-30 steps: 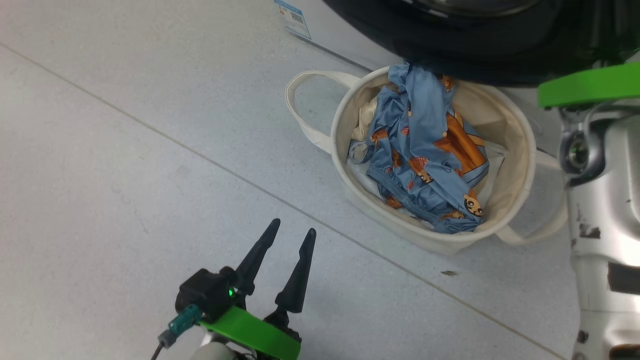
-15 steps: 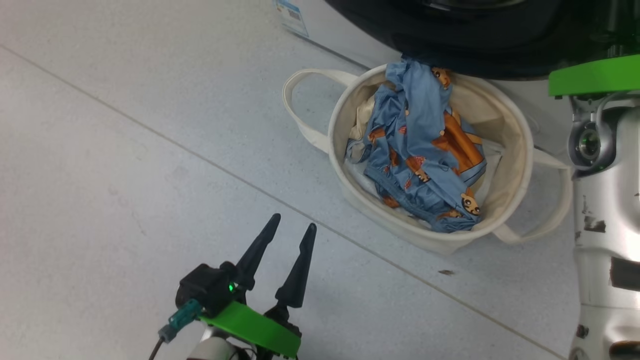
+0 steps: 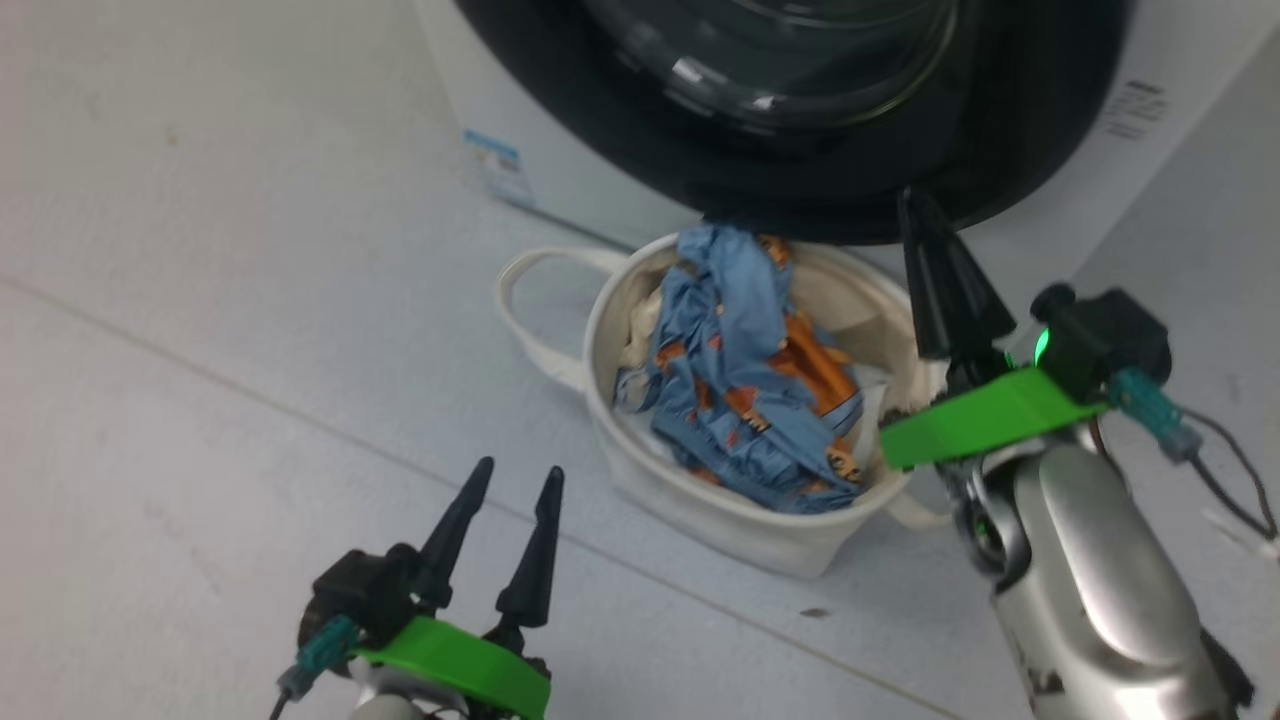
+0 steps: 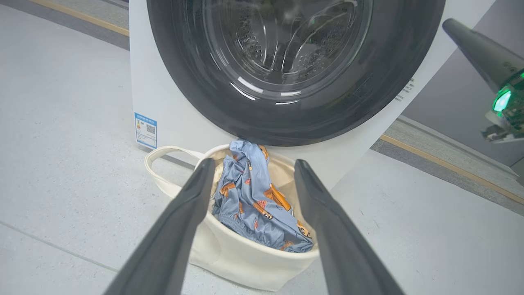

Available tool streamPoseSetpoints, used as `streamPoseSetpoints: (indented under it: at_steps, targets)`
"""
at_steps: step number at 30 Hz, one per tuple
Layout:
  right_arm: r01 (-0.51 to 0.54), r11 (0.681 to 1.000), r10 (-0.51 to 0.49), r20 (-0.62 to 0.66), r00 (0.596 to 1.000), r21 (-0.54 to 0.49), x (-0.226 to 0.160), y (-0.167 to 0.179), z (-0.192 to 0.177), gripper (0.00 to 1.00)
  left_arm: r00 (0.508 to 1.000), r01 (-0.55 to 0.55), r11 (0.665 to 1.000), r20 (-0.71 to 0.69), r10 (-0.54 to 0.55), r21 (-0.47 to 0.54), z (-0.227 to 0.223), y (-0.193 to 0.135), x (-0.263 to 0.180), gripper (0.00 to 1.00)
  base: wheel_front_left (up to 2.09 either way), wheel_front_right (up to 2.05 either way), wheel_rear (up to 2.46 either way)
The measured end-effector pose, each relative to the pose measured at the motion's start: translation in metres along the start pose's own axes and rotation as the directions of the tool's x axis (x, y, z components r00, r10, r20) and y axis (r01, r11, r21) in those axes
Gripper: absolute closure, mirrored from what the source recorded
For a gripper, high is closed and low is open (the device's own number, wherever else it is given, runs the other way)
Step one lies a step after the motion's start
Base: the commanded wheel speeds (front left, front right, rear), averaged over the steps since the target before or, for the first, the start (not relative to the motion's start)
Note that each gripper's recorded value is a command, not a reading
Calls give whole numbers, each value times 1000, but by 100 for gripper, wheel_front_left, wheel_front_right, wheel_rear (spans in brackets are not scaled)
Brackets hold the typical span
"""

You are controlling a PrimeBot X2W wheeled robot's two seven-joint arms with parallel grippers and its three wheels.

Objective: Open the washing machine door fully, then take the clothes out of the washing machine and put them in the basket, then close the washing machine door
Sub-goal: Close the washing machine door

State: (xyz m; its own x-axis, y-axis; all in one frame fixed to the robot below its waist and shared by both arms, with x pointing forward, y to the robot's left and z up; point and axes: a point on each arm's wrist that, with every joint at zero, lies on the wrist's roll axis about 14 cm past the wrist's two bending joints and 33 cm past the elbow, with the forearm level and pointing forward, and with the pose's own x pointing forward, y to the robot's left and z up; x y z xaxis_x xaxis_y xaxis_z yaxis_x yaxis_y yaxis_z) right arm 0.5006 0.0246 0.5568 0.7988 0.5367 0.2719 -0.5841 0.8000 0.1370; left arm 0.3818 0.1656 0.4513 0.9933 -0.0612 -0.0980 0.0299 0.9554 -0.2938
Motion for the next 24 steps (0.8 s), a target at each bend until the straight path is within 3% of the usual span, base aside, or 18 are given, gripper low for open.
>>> streamPoseSetpoints:
  at_steps: [10,16,17,18,24]
  targets:
    - [94,995,-94,-43,995,-23,-76,-4,12,100,997,26,1000,68,-27,10,17,-12,-18,0,0,0,0]
    - [219,975,-220,-79,972,-26,-130,-23,12,100,987,21,1000,158,-24,16,45,-16,-20,0,0,0,0]
    - [255,967,-255,-82,963,-10,-140,-29,12,64,986,30,999,163,-32,15,46,-19,-21,0,0,0,0]
    - [292,956,-291,-94,952,0,-151,-36,10,0,986,43,999,163,-45,15,45,-23,-23,0,0,0,0]
    - [459,888,-453,-169,875,-4,-213,-66,-7,0,987,106,994,118,-108,28,29,-40,-35,0,0,0,0]
